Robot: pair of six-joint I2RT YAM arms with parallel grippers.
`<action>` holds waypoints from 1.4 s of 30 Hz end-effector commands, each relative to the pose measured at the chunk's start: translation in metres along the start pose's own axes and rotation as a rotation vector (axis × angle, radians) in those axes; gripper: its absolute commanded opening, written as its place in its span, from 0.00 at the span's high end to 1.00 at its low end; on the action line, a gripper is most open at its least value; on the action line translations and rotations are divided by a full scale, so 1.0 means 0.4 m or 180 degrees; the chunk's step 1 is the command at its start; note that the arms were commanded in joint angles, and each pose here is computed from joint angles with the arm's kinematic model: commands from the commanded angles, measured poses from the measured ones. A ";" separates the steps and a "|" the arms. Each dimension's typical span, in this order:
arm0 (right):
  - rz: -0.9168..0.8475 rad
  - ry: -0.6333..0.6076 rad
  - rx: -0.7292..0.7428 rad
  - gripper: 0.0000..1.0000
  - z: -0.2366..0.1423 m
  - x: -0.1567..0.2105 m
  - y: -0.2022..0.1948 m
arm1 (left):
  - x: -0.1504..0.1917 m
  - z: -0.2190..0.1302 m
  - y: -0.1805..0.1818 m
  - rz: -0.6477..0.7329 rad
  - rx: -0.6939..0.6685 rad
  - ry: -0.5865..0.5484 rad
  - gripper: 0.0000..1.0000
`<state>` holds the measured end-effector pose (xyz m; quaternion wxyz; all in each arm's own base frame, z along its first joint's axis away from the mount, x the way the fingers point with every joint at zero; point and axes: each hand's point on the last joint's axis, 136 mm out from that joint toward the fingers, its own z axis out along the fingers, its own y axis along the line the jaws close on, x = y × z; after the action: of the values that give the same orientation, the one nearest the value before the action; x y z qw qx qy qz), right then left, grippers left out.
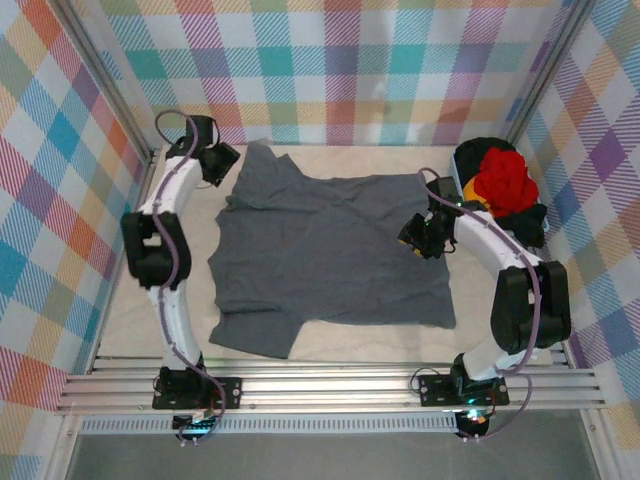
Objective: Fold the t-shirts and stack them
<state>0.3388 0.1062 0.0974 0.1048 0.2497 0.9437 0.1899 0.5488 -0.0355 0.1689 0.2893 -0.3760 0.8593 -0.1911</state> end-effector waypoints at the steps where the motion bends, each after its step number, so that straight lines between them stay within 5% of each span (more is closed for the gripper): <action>1: 0.0013 0.0231 0.0224 0.60 0.044 0.022 -0.042 | 0.191 -0.022 0.065 0.0189 -0.0215 0.0576 0.43; 5: 0.0032 0.0255 0.0229 0.61 0.085 -0.032 -0.020 | 0.328 0.044 0.144 0.0182 -0.0399 0.0995 0.47; 11: 0.0133 0.0303 0.0362 0.61 0.162 -0.092 -0.020 | 0.373 0.128 0.219 0.0145 -0.0691 0.1143 0.49; 18: 0.0416 0.0496 0.0389 0.62 0.244 -0.129 -0.031 | 0.344 0.231 0.245 0.0200 -0.0916 0.1293 0.48; 28: 0.0436 0.0507 0.0217 0.62 0.290 -0.260 0.014 | 0.238 0.347 0.098 0.0373 -0.0422 0.1190 0.45; 31: 0.0156 0.0313 -0.0025 0.60 0.251 -0.291 0.066 | 0.190 0.289 0.033 0.0536 -0.0272 0.0979 0.42; 35: -0.0178 -0.0127 -0.0159 0.54 0.107 -0.294 0.112 | 0.141 0.092 0.011 0.0810 -0.0367 0.0474 0.35; 39: -0.0099 -0.0316 -0.0203 0.49 -0.016 -0.222 0.087 | 0.211 -0.085 0.126 0.0671 -0.0642 0.0541 0.34; 42: 0.0119 -0.0253 -0.0178 0.50 -0.062 -0.110 0.036 | 0.346 -0.189 0.278 0.0430 -0.0925 0.0790 0.40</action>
<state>0.4128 0.0871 0.1248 0.1542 0.2507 0.9315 0.2136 0.4296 -0.0672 0.1275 0.1803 -0.2990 0.9291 -0.1219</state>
